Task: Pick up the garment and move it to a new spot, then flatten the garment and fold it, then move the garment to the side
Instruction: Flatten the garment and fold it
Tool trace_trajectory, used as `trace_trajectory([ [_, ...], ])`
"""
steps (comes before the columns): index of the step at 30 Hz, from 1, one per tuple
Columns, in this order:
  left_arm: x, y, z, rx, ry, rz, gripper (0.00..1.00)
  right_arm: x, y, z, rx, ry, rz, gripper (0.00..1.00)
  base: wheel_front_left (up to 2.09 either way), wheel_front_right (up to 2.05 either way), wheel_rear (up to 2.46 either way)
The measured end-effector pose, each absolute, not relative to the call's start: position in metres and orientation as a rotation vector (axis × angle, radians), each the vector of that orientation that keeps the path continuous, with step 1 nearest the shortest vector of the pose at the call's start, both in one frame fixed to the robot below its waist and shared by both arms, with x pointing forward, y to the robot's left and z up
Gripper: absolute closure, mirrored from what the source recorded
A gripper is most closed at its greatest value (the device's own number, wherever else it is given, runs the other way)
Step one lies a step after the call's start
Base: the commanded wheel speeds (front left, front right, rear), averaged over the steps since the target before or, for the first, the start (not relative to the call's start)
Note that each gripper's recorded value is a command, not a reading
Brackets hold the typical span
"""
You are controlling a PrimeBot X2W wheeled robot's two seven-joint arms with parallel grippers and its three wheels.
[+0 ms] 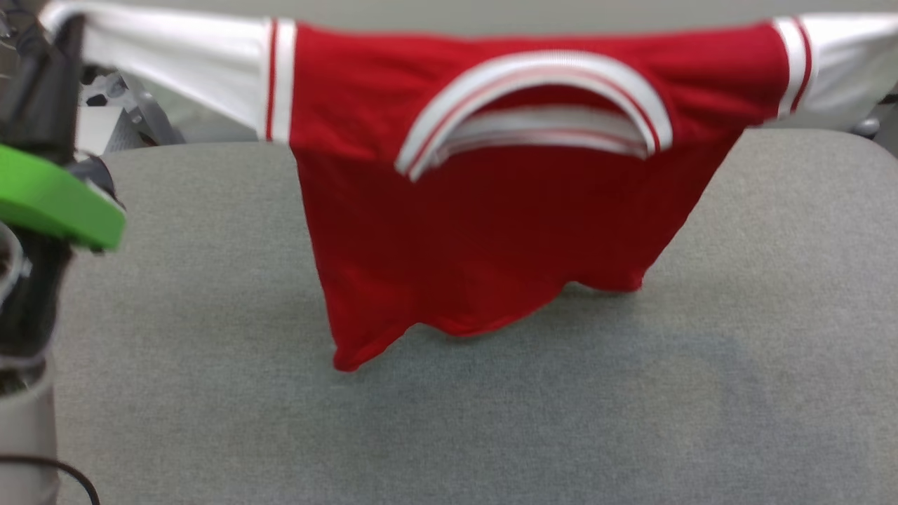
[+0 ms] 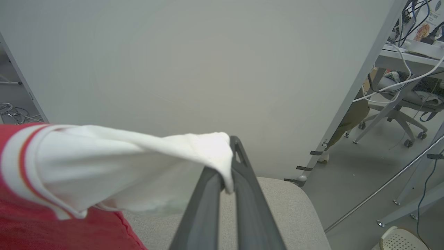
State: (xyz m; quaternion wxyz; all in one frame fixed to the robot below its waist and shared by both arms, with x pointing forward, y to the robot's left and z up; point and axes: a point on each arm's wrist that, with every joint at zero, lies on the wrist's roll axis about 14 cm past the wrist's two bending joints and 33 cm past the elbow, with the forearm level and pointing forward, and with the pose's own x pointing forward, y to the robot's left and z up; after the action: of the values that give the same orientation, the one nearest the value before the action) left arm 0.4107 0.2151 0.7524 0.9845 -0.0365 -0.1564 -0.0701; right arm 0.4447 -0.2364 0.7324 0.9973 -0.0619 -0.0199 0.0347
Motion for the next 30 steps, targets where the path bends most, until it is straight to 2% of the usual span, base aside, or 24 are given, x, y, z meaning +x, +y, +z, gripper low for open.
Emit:
trace_trajectory([
  [15, 0.520, 0.223, 0.826, -0.026, -0.483, -0.141, 1.00, 0.545, -0.237, 0.784, -0.139, -0.225, 0.070, 1.00, 0.00, 0.00, 0.00],
  [25, 0.606, 0.237, 0.835, -0.030, -0.531, -0.072, 1.00, 0.628, -0.235, 0.793, -0.123, -0.336, 0.044, 1.00, 0.00, 0.00, 0.00],
  [30, 0.645, 0.242, 0.819, -0.055, -0.531, -0.043, 1.00, 0.666, -0.231, 0.785, -0.095, -0.373, 0.033, 1.00, 0.00, 0.00, 0.00],
])
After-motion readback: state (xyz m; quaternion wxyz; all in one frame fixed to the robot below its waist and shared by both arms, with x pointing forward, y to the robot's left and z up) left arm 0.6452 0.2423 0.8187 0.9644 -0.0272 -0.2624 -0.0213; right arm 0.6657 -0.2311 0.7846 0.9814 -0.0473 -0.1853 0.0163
